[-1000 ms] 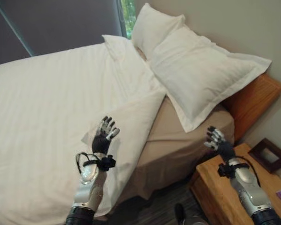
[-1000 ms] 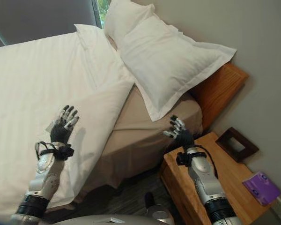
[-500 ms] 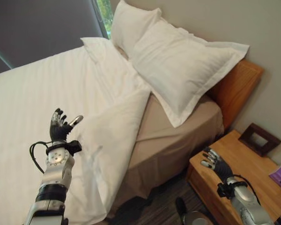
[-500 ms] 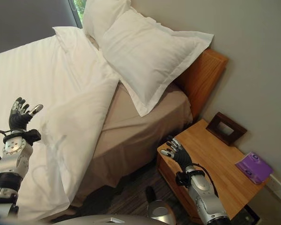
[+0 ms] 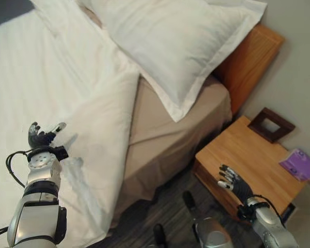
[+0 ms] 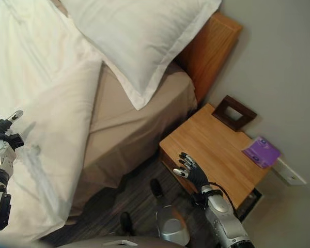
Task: Making the bed.
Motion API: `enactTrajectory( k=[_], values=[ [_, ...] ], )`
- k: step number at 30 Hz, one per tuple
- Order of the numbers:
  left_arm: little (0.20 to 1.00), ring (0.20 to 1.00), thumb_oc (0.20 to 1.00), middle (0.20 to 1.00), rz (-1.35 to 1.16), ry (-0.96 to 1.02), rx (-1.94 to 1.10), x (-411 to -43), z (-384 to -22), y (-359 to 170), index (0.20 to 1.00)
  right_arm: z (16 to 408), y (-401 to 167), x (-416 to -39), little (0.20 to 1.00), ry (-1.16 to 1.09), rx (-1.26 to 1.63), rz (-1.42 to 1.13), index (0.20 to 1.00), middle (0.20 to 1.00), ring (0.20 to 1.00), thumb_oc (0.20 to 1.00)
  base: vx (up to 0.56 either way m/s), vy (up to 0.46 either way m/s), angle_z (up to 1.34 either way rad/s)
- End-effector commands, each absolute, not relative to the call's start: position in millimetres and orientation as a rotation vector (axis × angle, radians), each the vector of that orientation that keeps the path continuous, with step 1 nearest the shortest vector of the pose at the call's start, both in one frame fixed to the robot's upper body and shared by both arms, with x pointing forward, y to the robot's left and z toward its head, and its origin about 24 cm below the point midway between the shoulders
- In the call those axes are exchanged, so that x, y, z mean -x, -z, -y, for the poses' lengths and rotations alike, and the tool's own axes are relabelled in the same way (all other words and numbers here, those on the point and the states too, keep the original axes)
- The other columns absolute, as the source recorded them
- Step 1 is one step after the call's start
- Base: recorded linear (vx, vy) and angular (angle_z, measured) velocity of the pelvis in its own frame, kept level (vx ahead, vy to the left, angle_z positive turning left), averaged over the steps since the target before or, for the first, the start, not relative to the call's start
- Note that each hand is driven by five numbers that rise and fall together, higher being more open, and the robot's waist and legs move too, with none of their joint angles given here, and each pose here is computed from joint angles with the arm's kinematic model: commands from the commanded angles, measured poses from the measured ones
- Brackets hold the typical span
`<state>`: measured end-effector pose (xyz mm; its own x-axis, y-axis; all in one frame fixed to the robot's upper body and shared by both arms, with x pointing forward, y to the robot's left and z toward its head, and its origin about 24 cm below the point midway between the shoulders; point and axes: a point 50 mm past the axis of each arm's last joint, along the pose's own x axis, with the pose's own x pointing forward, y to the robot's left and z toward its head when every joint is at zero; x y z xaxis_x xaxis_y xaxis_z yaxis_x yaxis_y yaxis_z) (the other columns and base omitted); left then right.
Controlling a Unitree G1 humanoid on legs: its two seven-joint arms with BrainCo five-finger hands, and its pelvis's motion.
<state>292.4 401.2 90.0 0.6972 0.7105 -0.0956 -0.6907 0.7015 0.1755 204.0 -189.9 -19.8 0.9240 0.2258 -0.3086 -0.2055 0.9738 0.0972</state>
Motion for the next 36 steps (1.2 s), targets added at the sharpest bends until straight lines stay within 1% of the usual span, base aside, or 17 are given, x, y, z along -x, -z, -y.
enactTrajectory(
  k=[1,9,10,11,12,15,18,20,21,23,24,25,28,29,30,32,36],
  values=[
    [1.000,1.000,1.000,1.000,-0.045,-0.834,-0.119,-299,-416,-131,1.000,174,-9,-227,1.000,-0.286,-0.138,-0.166,1.000,1.000,1.000,1.000,-0.11,-0.037,-0.12],
    [1.000,1.000,1.000,1.000,-0.105,-0.876,0.009,-303,-412,-118,1.000,162,-23,-240,1.000,-0.311,-0.151,-0.100,1.000,1.000,1.000,1.000,-0.09,-0.035,-0.13],
    [0.950,0.950,0.950,0.950,-0.141,-0.871,0.005,-301,-410,-111,0.950,164,-21,-240,1.000,-0.293,-0.144,-0.112,1.000,1.000,1.000,1.000,-0.02,-0.008,-0.07],
    [0.799,0.799,0.799,0.799,-0.141,-0.871,0.006,-302,-410,-111,0.799,164,-21,-240,1.000,-0.293,-0.144,-0.112,1.000,1.000,1.000,1.000,0.00,-0.005,-0.06],
    [0.200,0.200,0.200,0.200,-0.184,-0.847,0.011,-303,-404,-100,0.200,166,-16,-241,1.000,-0.270,-0.122,-0.129,1.000,1.000,1.000,1.000,0.00,0.000,0.00],
    [0.200,0.200,0.200,0.200,-0.151,-0.804,0.053,-311,-390,-96,0.200,168,-12,-238,1.000,-0.264,-0.111,-0.149,1.000,1.000,1.000,1.000,0.06,0.014,-0.01],
    [0.200,0.200,0.200,0.200,-0.027,-0.664,-0.004,-339,-361,-121,0.200,173,-11,-236,1.000,-0.269,-0.085,-0.159,1.000,1.000,1.000,1.000,0.04,0.022,0.06],
    [0.200,0.200,0.200,0.200,0.197,-0.470,-0.097,-366,-315,-173,0.200,180,-8,-233,1.000,-0.268,-0.055,-0.174,1.000,1.000,1.000,1.000,0.08,0.021,0.11],
    [0.200,0.200,0.200,0.200,0.197,-0.470,-0.098,-366,-315,-173,0.200,180,-9,-233,1.000,-0.268,-0.055,-0.174,1.000,1.000,1.000,1.000,0.07,0.006,0.27],
    [0.200,0.200,0.200,0.200,0.351,-0.307,-0.149,-376,-272,-206,0.200,182,-6,-231,1.000,-0.265,-0.053,-0.187,1.000,1.000,1.000,1.000,0.04,-0.015,0.33],
    [0.200,0.200,0.200,0.200,0.466,-0.164,-0.163,-377,-234,-226,0.200,183,-4,-230,1.000,-0.260,-0.050,-0.192,1.000,1.000,1.000,1.000,0.05,-0.014,0.23],
    [0.200,0.200,0.200,0.200,0.505,-0.109,-0.151,-374,-221,-229,0.200,184,-3,-230,1.000,-0.257,-0.046,-0.197,1.000,1.000,1.000,1.000,0.05,-0.002,0.22],
    [0.200,0.200,0.200,0.200,0.505,-0.109,-0.151,-374,-221,-229,0.200,184,-2,-230,1.000,-0.257,-0.046,-0.197,1.000,1.000,1.000,1.000,0.03,0.005,0.10],
    [0.200,0.200,0.200,0.200,0.555,0.199,-0.070,-359,-156,-219,0.200,184,4,-223,1.000,-0.253,-0.033,-0.229,1.000,1.000,1.000,1.000,0.08,0.020,0.03],
    [0.200,0.200,0.200,0.200,0.552,0.274,-0.025,-354,-139,-214,0.200,185,6,-221,1.000,-0.258,-0.030,-0.237,1.000,1.000,1.000,1.000,0.10,0.040,0.21],
    [0.200,0.200,0.200,0.200,0.467,0.394,0.047,-344,-112,-187,0.200,184,11,-214,1.000,-0.272,-0.020,-0.258,1.000,1.000,1.000,1.000,0.04,0.040,0.19],
    [0.200,0.200,0.200,0.200,0.351,0.514,0.033,-333,-93,-156,0.200,192,15,-208,1.000,-0.248,0.000,-0.286,1.000,1.000,1.000,1.000,0.00,0.015,-0.02]
  ],
)
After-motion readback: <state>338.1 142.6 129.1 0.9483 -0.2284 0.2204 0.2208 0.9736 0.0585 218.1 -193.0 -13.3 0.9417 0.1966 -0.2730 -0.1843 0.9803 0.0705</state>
